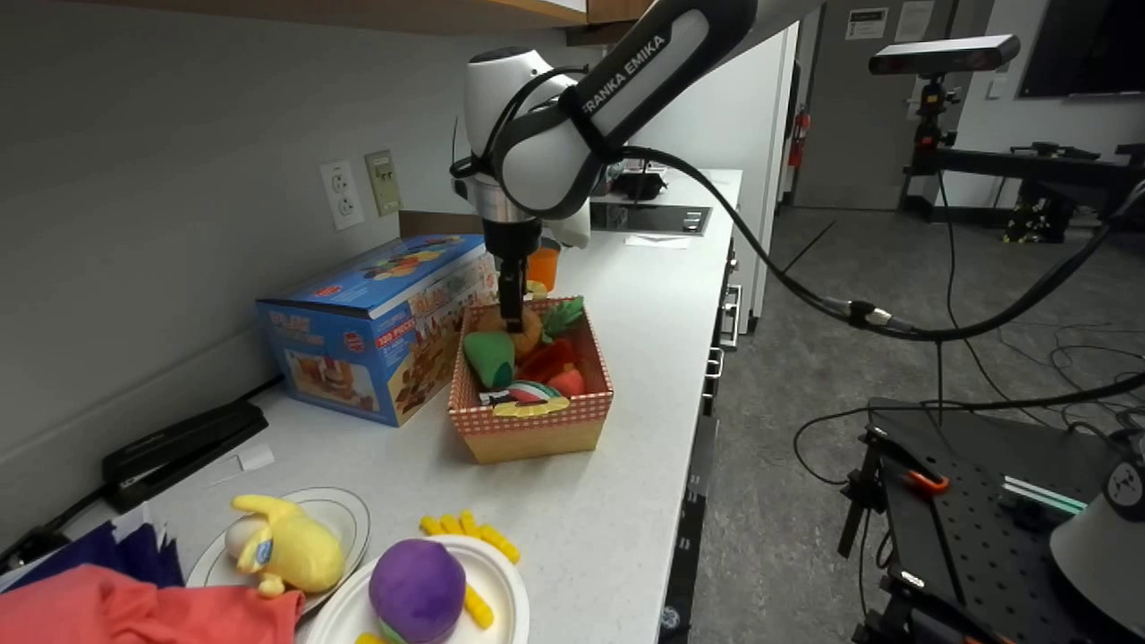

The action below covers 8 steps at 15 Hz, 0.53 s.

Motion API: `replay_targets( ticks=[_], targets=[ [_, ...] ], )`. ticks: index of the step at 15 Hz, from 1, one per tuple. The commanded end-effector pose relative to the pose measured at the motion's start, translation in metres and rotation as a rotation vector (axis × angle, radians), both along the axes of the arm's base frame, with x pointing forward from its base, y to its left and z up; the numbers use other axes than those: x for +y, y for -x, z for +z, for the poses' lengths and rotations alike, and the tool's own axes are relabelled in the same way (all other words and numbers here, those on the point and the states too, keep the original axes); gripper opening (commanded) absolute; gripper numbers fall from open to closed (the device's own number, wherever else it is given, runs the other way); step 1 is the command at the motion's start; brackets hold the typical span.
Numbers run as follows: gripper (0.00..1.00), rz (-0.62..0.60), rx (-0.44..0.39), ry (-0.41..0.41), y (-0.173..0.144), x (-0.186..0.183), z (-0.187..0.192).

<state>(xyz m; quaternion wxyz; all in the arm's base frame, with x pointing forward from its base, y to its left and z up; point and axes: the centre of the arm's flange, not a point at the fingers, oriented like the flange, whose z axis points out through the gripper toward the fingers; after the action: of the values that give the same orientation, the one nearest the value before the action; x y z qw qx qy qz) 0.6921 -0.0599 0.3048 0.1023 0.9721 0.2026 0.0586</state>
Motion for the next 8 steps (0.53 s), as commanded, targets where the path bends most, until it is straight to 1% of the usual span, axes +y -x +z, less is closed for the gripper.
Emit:
replay_targets(
  ticks=[1, 4, 7, 8],
  targets=[
    [1.00, 0.046, 0.011, 0.044, 0.020, 0.018, 0.018],
    [1.00, 0.058, 0.040, 0.028, 0.023, 0.026, 0.014],
    [1.00, 0.054, 0.099, -0.003, 0.022, 0.027, 0.001],
    [1.00, 0.055, 0.107, -0.007, 0.020, 0.027, -0.003]
  ],
)
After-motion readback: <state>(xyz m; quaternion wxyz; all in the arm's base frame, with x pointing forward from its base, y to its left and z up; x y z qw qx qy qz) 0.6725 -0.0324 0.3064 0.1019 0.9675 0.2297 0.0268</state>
